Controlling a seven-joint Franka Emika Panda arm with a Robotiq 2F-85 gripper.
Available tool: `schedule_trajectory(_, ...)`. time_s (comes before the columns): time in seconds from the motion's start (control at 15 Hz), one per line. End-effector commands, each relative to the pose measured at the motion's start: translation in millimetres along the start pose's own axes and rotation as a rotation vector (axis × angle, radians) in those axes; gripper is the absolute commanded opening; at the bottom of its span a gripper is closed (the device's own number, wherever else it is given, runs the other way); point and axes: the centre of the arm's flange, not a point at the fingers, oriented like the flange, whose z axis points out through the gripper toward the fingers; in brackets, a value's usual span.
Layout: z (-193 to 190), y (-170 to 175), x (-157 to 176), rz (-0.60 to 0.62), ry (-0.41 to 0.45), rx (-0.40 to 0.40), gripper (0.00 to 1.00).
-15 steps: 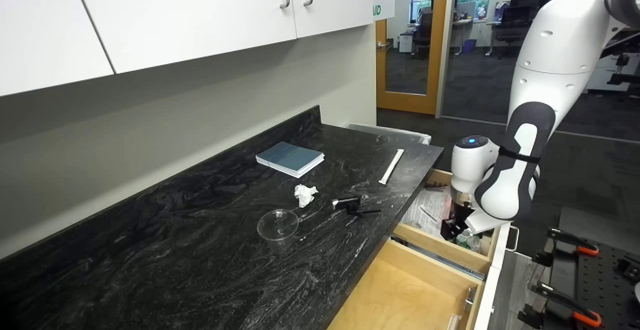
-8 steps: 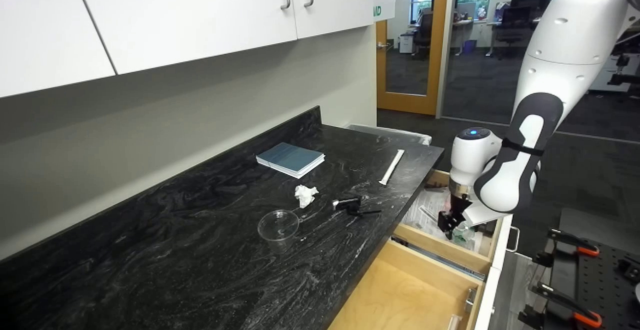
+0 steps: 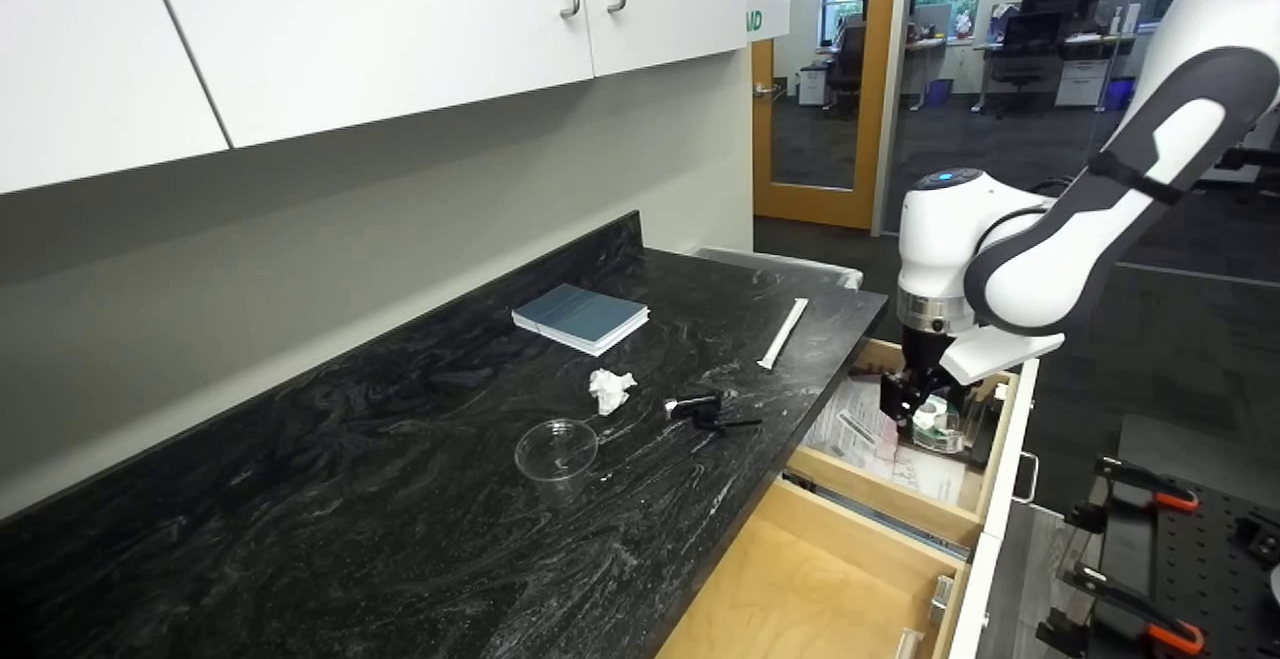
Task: Open the first and second top drawers from the right of the cabinet. Pick up the tape from the first drawer and put it in the second drawer.
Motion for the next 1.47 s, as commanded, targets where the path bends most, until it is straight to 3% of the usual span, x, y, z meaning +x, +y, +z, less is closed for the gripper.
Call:
schedule_trajectory(0.0,-59.8,-31.5,-46.7,-0.114,-0.012,0.026,0.64)
schedule_trajectory(0.27,-78.4,-95.5,-104.2,-0.252,0.072,0.063,0.64)
schedule_trajectory(0.33,-69.2,-83.1,-79.7,-0.226,0.054,0.046,0.89)
schedule_trajectory(0.47,-74.1,-99.7,-100.7,-0.265,0.068,0.049,0.89)
schedule_trajectory(0.67,-73.0,-98.4,-101.5,-0.264,0.066,0.047,0.89)
schedule_trajectory(0.73,-66.0,-100.4,-99.7,-0.266,0.062,0.067,0.64)
schedule_trajectory(1.07,-30.8,-181.4,-122.6,-0.403,0.143,0.157,0.64)
schedule_trajectory(1.4,25.4,-251.4,-149.4,-0.555,0.194,0.135,0.64)
